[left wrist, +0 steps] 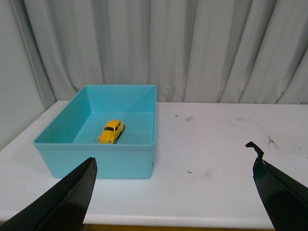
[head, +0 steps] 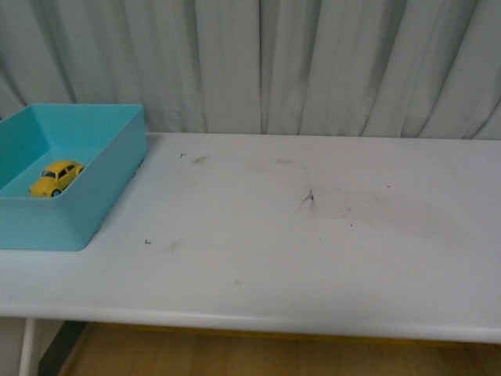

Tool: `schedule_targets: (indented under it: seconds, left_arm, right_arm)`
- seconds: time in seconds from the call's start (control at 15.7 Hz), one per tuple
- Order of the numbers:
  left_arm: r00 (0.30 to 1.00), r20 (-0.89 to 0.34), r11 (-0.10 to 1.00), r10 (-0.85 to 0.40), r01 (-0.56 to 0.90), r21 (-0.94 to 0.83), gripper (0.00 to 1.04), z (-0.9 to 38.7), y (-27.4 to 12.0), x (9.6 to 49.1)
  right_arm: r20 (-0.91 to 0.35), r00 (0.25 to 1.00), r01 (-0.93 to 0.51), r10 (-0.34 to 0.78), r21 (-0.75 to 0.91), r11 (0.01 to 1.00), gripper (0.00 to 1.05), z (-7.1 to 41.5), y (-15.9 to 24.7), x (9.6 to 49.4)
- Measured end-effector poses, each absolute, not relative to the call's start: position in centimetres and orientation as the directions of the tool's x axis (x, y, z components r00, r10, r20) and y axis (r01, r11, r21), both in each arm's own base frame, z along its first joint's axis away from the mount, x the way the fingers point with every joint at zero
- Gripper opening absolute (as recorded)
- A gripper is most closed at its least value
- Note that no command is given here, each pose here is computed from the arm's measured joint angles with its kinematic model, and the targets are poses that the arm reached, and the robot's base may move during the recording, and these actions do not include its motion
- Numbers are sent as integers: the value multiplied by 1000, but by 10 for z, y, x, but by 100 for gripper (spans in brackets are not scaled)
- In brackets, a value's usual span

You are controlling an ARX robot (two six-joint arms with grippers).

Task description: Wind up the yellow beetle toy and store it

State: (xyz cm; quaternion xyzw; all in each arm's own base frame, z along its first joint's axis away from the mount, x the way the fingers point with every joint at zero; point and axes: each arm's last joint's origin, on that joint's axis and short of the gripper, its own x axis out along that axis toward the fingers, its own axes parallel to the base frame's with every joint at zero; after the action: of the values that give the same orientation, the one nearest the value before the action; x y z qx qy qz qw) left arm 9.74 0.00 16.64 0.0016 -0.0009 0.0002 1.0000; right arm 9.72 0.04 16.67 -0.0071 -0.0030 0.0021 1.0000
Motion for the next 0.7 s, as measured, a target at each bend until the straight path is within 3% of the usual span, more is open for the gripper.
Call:
schedule_targets:
  seconds: [0.7]
  left_arm:
    - [1000,2,1000,0,0,3,98,166,0,97]
  right_arm:
    - [4,1000,-3,3,-14,1000,98,167,0,97]
